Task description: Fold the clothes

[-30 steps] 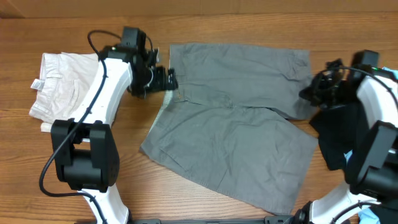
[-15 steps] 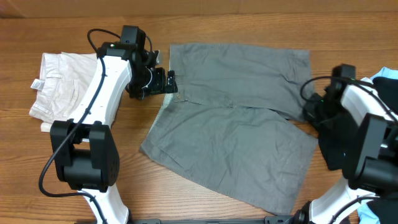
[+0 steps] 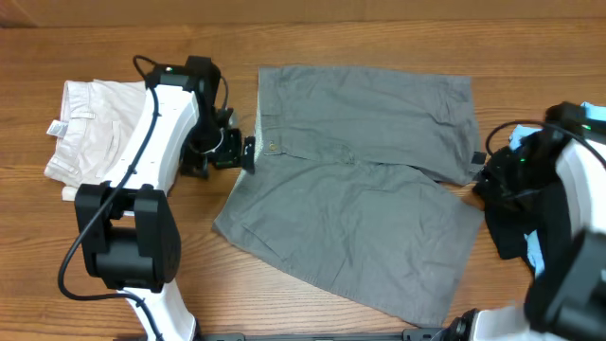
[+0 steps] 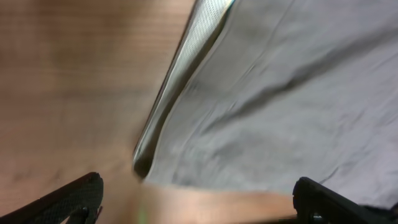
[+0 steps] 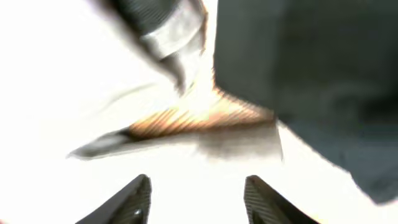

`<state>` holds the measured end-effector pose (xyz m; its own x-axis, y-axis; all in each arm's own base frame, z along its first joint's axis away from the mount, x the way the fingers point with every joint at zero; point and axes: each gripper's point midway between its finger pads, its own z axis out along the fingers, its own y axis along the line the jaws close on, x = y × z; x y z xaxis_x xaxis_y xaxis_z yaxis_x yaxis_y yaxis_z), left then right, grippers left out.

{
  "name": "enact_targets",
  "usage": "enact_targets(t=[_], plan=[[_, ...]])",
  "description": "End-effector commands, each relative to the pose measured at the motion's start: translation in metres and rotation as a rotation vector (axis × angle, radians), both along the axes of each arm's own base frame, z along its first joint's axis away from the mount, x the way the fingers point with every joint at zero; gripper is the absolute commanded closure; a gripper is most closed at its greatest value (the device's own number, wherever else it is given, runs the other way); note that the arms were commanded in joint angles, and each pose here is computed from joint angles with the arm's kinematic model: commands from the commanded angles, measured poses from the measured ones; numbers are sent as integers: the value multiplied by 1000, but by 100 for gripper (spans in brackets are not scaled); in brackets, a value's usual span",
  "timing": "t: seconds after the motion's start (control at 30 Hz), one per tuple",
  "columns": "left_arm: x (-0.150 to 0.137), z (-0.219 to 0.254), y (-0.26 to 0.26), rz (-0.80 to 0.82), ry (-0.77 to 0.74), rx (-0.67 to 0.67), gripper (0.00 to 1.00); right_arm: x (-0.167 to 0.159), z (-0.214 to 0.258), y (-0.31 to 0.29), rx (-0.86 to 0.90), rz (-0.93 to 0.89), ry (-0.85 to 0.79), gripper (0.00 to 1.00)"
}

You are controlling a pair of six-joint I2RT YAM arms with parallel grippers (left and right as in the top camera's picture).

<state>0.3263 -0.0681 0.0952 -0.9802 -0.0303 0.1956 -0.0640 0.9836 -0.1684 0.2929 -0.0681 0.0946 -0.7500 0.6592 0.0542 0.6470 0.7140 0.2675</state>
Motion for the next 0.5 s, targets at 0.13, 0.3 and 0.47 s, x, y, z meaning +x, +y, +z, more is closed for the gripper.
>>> enact_targets(t=[0.13,0.3,0.47], plan=[[-31,-19,28,110,149,24,0,-30,70,21,2,11,-114,30],[-55,-62,24,165,203,-24,0,-62,69,34,52,3,0,29],[-71,-94,19,227,214,-40,4,-82,50,48,125,-2,88,33]])
